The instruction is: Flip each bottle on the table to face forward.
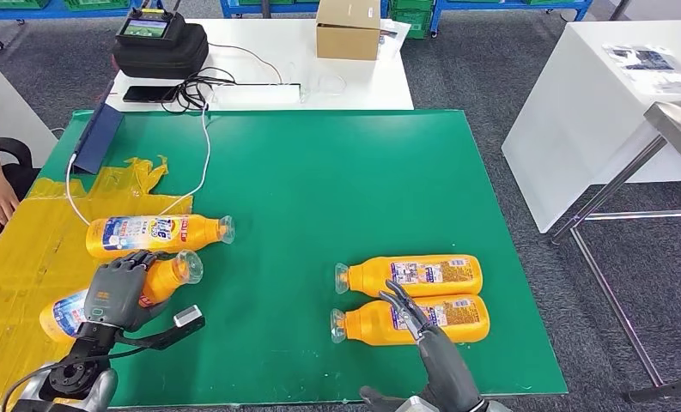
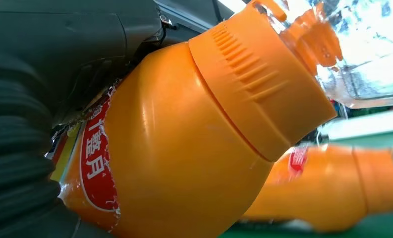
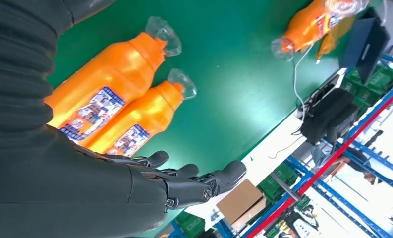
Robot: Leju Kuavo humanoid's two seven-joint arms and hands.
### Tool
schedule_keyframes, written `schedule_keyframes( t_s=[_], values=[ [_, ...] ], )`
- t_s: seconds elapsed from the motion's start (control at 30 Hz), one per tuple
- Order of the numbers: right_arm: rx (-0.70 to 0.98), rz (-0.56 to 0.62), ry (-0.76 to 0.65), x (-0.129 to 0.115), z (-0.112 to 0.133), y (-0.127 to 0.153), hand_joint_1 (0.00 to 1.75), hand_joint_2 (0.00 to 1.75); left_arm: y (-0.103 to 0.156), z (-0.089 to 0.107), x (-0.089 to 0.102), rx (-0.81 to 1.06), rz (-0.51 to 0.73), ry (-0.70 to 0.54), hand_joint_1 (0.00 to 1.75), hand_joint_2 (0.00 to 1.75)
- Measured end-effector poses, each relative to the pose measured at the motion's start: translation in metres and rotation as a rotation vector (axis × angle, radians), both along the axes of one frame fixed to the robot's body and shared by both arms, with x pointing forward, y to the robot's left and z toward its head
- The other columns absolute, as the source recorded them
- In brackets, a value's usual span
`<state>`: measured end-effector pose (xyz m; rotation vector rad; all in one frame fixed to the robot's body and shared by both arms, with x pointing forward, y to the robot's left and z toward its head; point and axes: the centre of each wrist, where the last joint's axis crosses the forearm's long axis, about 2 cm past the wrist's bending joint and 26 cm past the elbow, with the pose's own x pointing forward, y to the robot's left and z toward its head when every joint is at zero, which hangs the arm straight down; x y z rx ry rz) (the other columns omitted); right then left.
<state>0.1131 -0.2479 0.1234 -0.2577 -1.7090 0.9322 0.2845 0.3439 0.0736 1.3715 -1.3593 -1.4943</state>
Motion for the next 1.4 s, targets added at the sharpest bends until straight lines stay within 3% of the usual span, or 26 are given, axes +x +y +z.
schedule_keyframes(
  t_s=[0.1,0.3,0.6,0.73,1.1,1.4],
  values=[
    [-0.073,-0.033,0.042,-0.004,-0.001,-0.009,0.0,1.75,0.005,-0.005,-0.001,0.025,0.014,0.037,0.0,1.75],
    [-0.187,-0.091,0.169,-0.013,-0.012,-0.034,0.0,1.75,0.01,-0.03,-0.009,0.08,0.022,0.143,0.0,1.75],
    [-0.348,-0.137,0.239,-0.006,-0.028,-0.061,0.0,1.75,0.01,-0.027,0.002,0.049,-0.046,0.204,0.0,1.75],
    [-0.416,-0.156,0.24,-0.005,-0.032,-0.071,0.0,1.75,0.002,-0.024,0.003,-0.11,-0.101,0.256,0.0,1.75],
    [-0.544,-0.211,0.202,0.004,-0.037,-0.086,0.0,1.75,-0.029,-0.004,0.003,-0.78,-0.234,0.351,0.0,1.75],
    [-0.573,-0.227,0.189,0.02,-0.041,-0.09,0.0,1.75,-0.036,0.005,-0.002,-0.901,-0.267,0.328,0.0,1.75]
  ],
)
